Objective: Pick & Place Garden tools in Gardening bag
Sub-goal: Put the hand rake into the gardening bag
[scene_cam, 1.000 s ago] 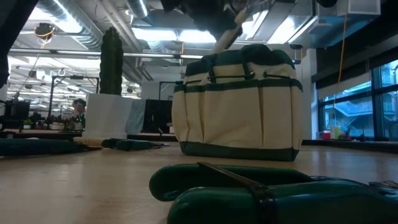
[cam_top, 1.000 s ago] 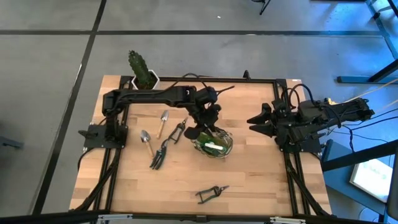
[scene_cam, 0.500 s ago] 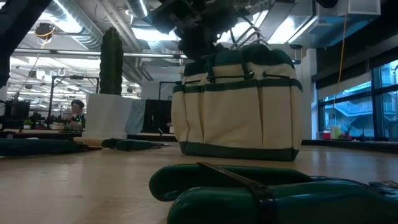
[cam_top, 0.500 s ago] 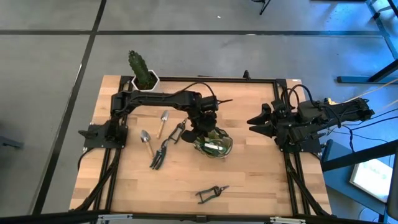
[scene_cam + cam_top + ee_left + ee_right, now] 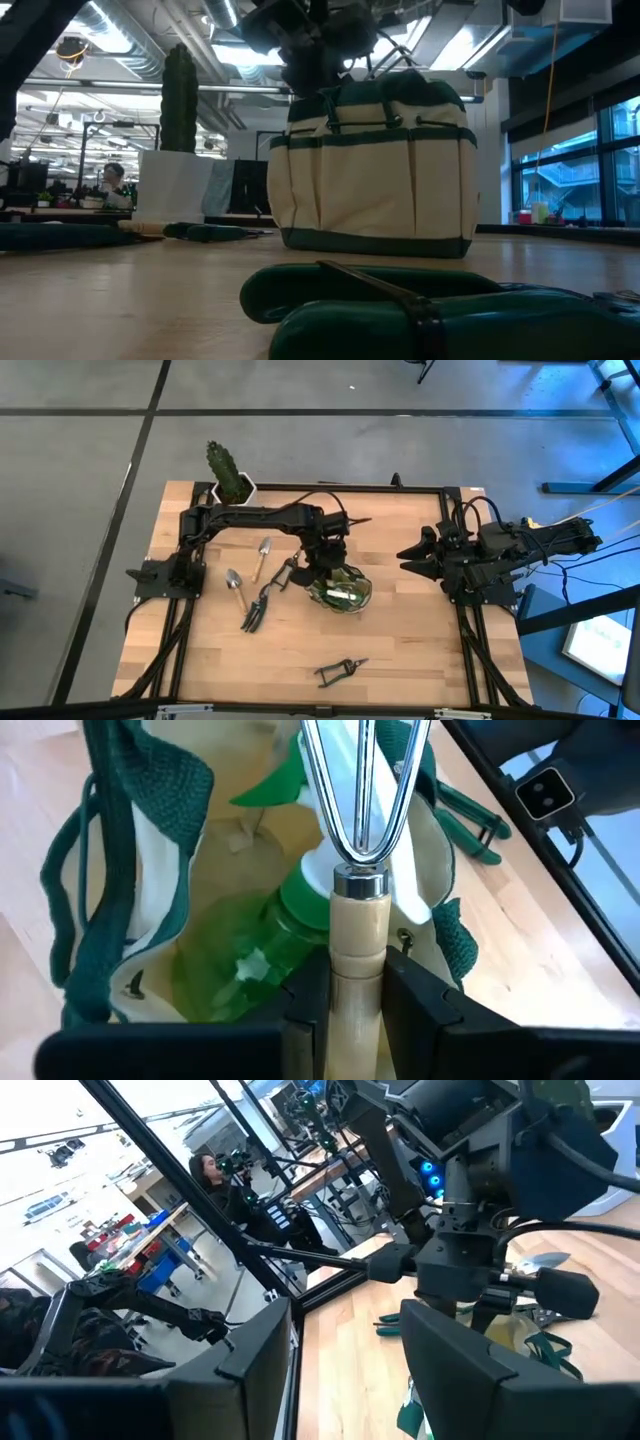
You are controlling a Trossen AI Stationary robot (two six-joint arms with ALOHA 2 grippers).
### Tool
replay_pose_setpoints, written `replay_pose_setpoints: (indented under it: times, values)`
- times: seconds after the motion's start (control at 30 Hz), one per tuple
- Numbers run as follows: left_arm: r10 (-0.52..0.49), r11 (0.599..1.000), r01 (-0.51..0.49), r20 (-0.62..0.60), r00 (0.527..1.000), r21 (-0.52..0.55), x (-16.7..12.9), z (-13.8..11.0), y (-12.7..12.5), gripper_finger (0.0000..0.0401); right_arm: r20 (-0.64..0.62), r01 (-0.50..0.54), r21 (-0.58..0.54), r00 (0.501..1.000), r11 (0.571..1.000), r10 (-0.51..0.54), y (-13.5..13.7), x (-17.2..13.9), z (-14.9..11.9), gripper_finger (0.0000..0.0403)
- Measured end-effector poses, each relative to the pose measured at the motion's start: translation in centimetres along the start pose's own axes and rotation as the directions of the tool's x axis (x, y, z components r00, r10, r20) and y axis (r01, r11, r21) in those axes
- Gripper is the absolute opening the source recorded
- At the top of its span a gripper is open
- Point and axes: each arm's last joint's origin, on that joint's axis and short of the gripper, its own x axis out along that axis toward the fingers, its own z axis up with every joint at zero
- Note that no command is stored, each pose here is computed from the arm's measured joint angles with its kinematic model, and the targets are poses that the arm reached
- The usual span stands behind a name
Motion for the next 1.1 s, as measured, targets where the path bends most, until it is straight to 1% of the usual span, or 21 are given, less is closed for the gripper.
replay_pose_setpoints:
  times: [0.4, 0.67, 0.77, 0.9, 1.1]
  values:
    - [0.030, 1.000, -0.030, -0.011, 0.999, 0.002, 0.00, 0.02, 0.12, 0.0061, 0.000, 0.001, 0.003, 1.000, 1.000, -0.001, 0.00, 0.00, -0.01, 0.0193]
    - [0.091, 0.996, -0.091, -0.006, 0.996, -0.020, -0.01, 0.29, 0.45, 0.0061, 0.001, 0.003, 0.003, 1.000, 1.000, -0.003, -0.01, 0.00, 0.00, 0.0193]
    - [0.098, 0.995, -0.098, -0.011, 0.995, -0.024, -0.01, 0.27, 0.47, 0.0061, 0.001, 0.003, 0.002, 1.000, 1.000, -0.003, -0.01, 0.00, 0.00, 0.0193]
    - [0.098, 0.995, -0.098, -0.012, 0.995, -0.036, -0.01, 0.27, 0.46, 0.0061, 0.001, 0.003, 0.003, 1.000, 1.000, -0.003, -0.01, 0.00, 0.00, 0.0193]
    - [0.046, 0.998, -0.046, 0.001, 0.999, -0.037, 0.00, 0.19, 0.24, 0.0061, 0.001, 0.003, 0.002, 1.000, 1.000, -0.003, -0.01, 0.00, 0.00, 0.0193]
